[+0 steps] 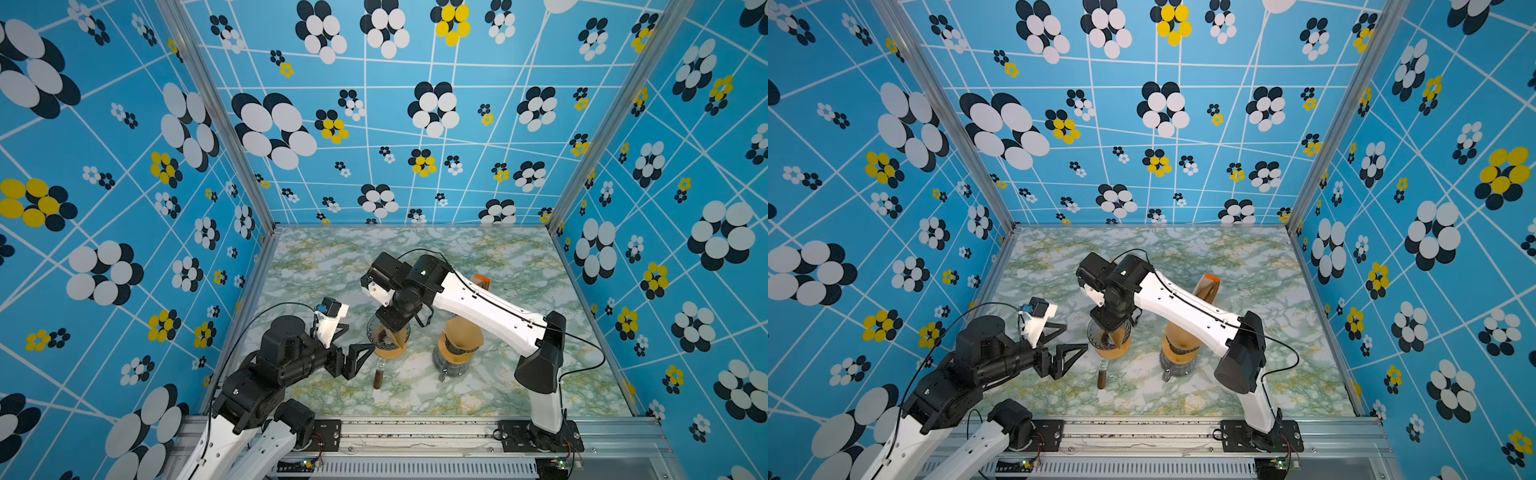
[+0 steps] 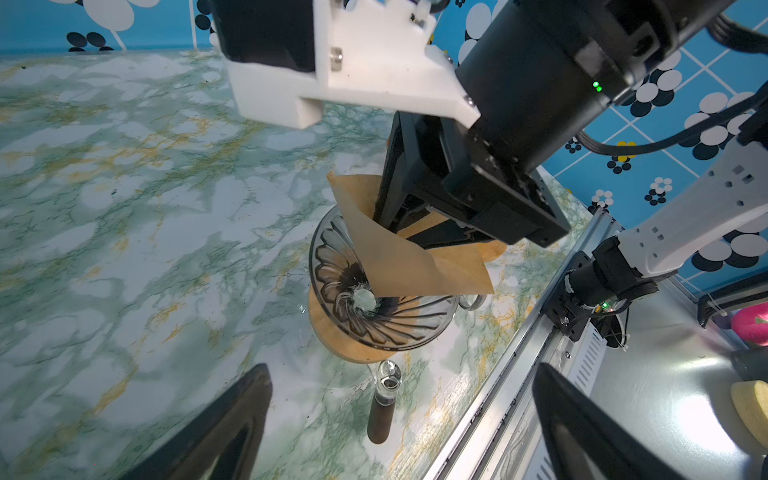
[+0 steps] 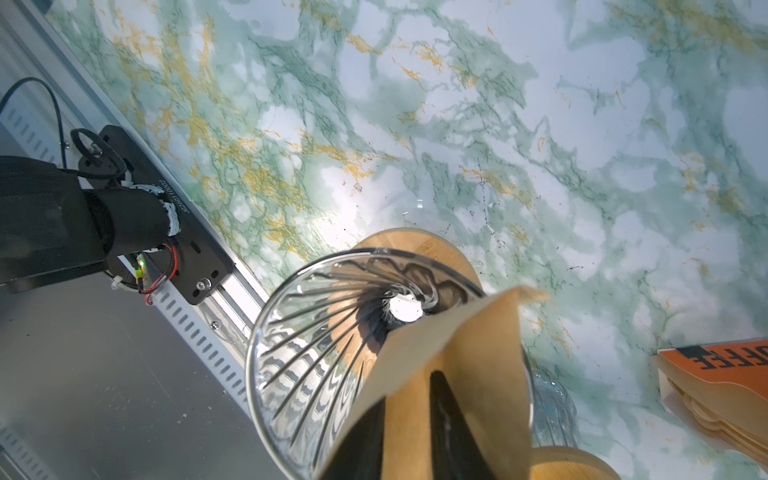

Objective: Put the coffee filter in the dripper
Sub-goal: 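Lower the filter into the glass dripper with the right gripper, then press the filter down inside the dripper with the right gripper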

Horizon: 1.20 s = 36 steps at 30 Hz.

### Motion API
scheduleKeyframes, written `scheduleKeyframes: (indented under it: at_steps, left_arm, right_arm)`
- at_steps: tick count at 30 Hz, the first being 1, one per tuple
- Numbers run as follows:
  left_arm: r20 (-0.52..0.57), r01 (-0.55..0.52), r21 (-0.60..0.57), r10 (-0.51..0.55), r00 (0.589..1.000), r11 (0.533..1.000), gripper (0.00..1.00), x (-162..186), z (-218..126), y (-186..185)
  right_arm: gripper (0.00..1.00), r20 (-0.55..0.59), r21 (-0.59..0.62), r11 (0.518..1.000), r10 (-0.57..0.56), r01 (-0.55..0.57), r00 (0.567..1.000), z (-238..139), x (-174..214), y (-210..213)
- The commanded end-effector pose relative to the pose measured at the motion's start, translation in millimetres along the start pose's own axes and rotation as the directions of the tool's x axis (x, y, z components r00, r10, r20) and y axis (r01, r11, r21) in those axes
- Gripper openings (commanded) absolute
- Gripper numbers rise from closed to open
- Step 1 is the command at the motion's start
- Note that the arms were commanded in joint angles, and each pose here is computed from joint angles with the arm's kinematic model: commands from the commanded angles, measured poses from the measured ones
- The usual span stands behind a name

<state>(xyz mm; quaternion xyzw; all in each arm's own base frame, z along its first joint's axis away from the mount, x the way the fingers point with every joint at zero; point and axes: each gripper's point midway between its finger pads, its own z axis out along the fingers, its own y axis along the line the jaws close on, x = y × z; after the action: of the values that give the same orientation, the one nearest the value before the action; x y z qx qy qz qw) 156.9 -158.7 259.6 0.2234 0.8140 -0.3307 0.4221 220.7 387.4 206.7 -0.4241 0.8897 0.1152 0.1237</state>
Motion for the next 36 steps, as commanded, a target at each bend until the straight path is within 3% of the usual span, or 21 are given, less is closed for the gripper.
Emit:
scheduleKeyframes:
  at_steps: [1, 25, 36]
  left_arm:
    - [0.005, -0.004, 0.009, 0.004, 1.0, 1.0, 0.99, 0, 1, 0]
    - [0.006, 0.002, 0.006, -0.002, 1.0, 1.0, 0.99, -1, 2, 2]
    - [0.008, 0.009, 0.008, -0.009, 1.0, 1.0, 0.99, -1, 3, 3]
  right_arm:
    - [0.23, -0.044, -0.013, 1.0, 0.013, -0.013, 0.999, 17, 6, 4]
    - [0.29, -0.107, -0.019, 1.0, 0.002, -0.004, 0.994, 48, 17, 6]
    - [0.24, -0.126, -0.023, 1.0, 0.002, -0.005, 0.992, 56, 21, 8]
